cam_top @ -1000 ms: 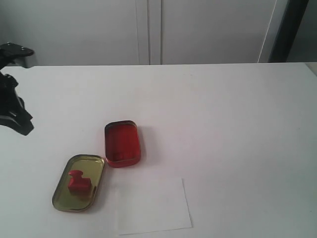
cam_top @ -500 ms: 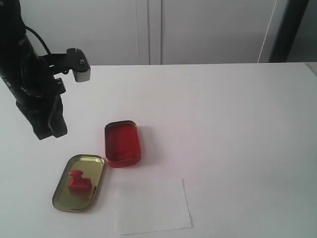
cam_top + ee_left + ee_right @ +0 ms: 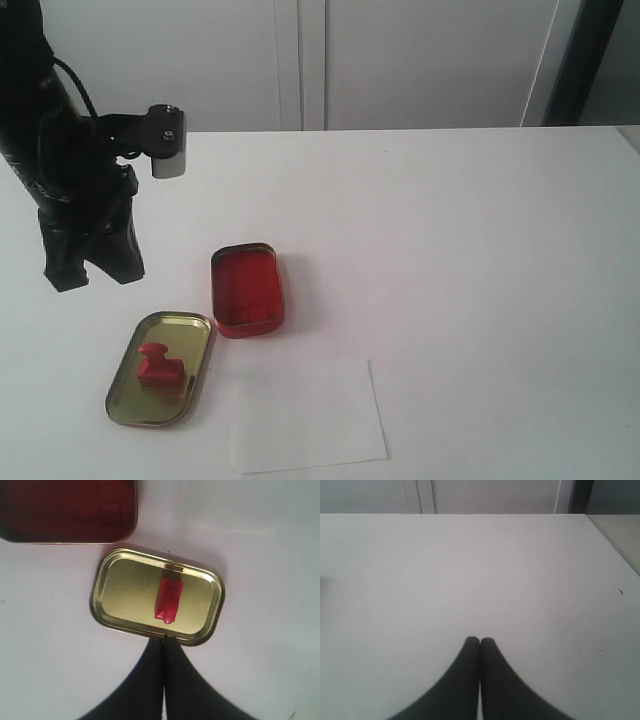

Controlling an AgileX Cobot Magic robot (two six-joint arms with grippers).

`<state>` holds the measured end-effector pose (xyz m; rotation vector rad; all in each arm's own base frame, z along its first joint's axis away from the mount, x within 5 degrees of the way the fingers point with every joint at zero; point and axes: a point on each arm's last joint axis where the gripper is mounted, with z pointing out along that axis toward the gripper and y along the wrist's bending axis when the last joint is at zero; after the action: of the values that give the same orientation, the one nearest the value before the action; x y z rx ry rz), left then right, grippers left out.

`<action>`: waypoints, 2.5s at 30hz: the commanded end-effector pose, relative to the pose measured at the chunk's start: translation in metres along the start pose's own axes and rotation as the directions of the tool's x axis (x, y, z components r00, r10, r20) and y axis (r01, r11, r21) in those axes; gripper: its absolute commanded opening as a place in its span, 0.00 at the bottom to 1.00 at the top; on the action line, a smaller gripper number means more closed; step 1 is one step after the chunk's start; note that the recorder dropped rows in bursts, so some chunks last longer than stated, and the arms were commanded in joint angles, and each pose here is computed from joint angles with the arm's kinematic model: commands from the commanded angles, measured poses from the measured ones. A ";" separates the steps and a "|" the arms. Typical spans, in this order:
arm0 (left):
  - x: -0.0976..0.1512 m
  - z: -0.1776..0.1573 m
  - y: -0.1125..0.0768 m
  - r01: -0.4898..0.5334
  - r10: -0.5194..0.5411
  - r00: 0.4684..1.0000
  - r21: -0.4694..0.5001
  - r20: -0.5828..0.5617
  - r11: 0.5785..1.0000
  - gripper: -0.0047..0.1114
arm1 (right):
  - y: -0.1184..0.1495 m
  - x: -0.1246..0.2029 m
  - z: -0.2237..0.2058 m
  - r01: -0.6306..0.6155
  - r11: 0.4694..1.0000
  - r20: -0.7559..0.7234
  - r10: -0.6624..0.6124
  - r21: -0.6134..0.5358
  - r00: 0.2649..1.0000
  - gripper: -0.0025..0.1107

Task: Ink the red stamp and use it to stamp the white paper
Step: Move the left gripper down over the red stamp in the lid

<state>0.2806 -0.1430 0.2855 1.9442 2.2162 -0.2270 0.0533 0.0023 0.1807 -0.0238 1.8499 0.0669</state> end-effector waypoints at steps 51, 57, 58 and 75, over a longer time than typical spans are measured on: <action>-0.001 0.058 -0.013 -0.187 0.187 0.977 0.002 -0.100 0.982 0.04 | 0.000 -0.001 0.000 -0.019 1.000 0.017 0.019 -0.002 1.000 0.02; 0.007 0.073 -0.018 -0.175 0.172 0.980 -0.019 -0.096 0.984 0.04 | 0.000 -0.001 0.000 -0.019 1.000 0.017 0.019 -0.002 1.000 0.02; 0.007 0.075 -0.018 -0.171 0.168 0.982 -0.027 -0.090 0.985 0.04 | 0.000 -0.001 0.000 -0.019 1.000 0.017 0.019 -0.002 1.000 0.02; 0.007 0.078 -0.018 -0.192 0.189 0.979 -0.033 -0.074 0.981 0.31 | 0.000 -0.001 0.000 -0.019 1.000 0.017 0.019 -0.002 1.000 0.02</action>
<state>0.2688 -0.1556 0.2066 2.1484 2.0455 -0.0611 0.0533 0.0023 0.1807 -0.0088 1.8502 0.0785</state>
